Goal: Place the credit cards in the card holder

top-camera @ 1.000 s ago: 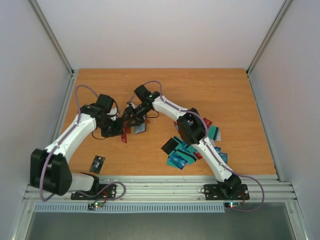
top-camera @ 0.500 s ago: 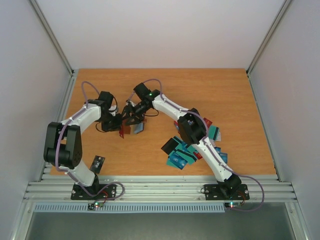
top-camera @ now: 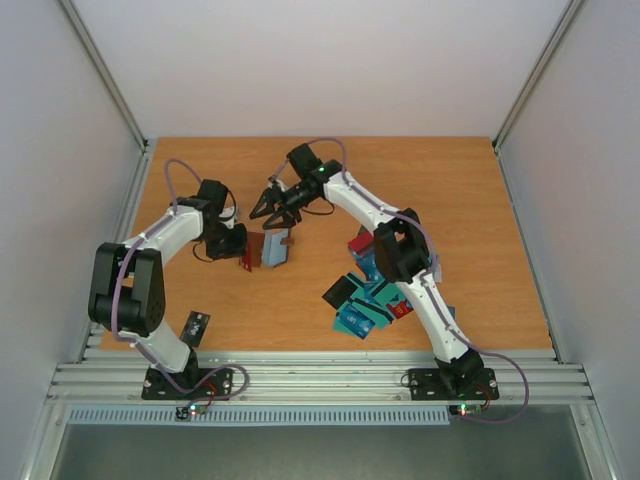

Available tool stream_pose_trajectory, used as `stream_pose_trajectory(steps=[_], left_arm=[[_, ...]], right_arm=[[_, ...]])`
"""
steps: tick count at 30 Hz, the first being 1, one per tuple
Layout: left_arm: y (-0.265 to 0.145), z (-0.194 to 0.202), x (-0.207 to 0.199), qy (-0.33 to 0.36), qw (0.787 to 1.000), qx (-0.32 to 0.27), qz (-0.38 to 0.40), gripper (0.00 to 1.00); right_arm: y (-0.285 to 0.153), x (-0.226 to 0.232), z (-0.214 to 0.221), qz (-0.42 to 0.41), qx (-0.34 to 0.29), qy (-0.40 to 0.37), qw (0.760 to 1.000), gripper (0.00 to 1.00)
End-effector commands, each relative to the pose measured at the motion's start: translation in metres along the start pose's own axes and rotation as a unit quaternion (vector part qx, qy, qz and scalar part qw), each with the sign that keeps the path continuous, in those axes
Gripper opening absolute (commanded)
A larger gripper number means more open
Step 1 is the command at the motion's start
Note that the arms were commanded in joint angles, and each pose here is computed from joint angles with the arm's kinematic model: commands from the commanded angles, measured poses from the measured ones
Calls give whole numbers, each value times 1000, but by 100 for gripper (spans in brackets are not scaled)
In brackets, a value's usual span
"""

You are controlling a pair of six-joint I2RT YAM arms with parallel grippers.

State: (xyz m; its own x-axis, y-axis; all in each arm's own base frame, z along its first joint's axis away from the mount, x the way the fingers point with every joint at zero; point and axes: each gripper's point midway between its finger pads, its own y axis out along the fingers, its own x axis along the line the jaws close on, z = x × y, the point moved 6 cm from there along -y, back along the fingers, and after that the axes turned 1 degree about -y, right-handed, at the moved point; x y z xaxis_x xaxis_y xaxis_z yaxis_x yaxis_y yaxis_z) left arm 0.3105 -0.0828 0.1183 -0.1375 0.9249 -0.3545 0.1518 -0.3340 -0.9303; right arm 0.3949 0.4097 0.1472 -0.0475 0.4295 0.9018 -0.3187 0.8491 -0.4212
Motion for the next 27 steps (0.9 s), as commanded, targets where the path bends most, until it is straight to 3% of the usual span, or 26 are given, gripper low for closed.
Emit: stream_pose_trajectory(steps=[1, 11, 27], left_arm=[[-4, -11, -7, 21, 1000, -17, 16, 0], [-7, -12, -11, 24, 999, -21, 27, 0], [-21, -9, -20, 22, 998, -21, 53, 0]], right_arm=[[-28, 29, 12, 0, -14, -32, 999, 58], [-29, 2, 28, 69, -12, -13, 997, 56], [11, -28, 9, 47, 0, 9, 999, 54]])
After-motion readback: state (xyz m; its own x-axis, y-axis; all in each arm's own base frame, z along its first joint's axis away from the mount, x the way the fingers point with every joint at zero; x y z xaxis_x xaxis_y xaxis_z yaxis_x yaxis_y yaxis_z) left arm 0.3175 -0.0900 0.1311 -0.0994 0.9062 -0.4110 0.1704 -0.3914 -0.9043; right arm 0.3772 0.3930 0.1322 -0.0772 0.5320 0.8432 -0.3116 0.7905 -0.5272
